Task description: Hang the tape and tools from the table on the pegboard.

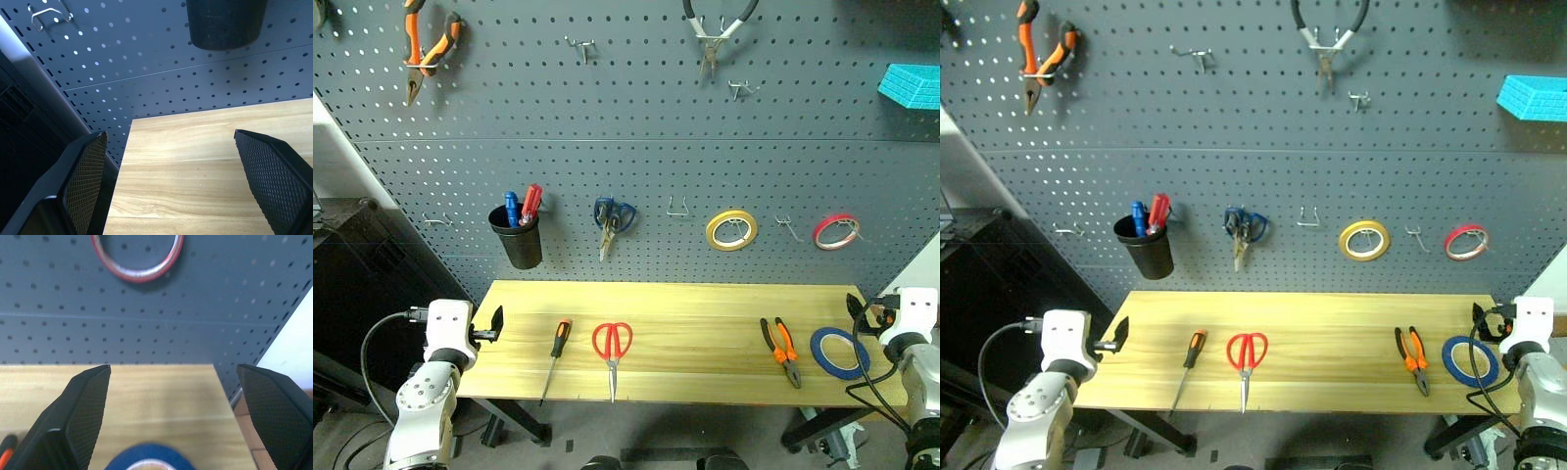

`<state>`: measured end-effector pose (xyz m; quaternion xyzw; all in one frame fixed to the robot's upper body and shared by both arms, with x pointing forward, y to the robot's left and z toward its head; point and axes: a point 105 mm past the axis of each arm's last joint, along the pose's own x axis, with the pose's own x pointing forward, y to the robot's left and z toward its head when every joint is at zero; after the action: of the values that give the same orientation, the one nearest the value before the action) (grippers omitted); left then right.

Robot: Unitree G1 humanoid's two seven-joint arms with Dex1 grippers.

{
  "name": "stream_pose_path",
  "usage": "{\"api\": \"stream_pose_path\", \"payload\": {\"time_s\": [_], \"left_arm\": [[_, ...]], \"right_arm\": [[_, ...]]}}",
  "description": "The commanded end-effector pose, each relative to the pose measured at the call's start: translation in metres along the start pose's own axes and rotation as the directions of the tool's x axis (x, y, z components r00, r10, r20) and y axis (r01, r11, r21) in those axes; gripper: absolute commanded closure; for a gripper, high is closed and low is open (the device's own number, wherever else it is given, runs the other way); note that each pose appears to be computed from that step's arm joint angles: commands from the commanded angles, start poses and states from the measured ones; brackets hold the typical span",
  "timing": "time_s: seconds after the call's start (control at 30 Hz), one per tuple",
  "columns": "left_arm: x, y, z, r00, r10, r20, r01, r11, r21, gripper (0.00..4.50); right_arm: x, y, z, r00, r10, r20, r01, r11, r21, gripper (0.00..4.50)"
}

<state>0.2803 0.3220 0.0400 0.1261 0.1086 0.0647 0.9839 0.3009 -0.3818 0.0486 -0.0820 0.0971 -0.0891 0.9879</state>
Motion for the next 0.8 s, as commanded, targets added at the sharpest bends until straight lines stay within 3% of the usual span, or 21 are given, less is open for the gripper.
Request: {"api": "stream_pose_path", "payload": {"time_s": [0.03, 0.23, 0.37, 0.5, 0.6, 0.8], "left_arm": [[0.0, 0.006, 0.017, 0.998, 0.007, 0.06, -0.009, 1.0, 0.022, 0.1], [-0.005, 0.007, 0.008, 1.0, 0.011, 0.018, -0.012, 1.0, 0.025, 0.1], [-0.011, -0.01, 0.01, 0.997, -0.082, -0.002, 0.082, 0.99, 0.114, 0.1], [-0.015, -0.041, 0.02, 0.978, -0.208, -0.008, 0.208, 0.975, 0.072, 0.1], [-0.02, -0.071, 0.031, 0.939, -0.345, -0.006, 0.345, 0.938, 0.03, 0.1], [-0.027, -0.138, 0.078, 0.779, -0.621, 0.088, 0.621, 0.783, 0.034, 0.1]], "right_arm": [[0.004, -0.003, 0.017, 0.999, -0.008, 0.054, 0.009, 1.0, -0.016, 0.08], [0.005, 0.004, 0.019, 0.998, 0.023, 0.051, -0.021, 0.999, -0.028, 0.08], [0.005, 0.012, 0.013, 0.998, 0.065, 0.0, -0.065, 0.997, -0.045, 0.08], [0.002, 0.031, 0.006, 0.983, 0.14, -0.115, -0.15, 0.985, -0.088, 0.08], [0.0, 0.039, 0.01, 0.979, 0.155, -0.13, -0.167, 0.982, -0.088, 0.08], [0.001, 0.031, 0.007, 0.959, 0.1, -0.263, -0.116, 0.992, -0.044, 0.08]]}}
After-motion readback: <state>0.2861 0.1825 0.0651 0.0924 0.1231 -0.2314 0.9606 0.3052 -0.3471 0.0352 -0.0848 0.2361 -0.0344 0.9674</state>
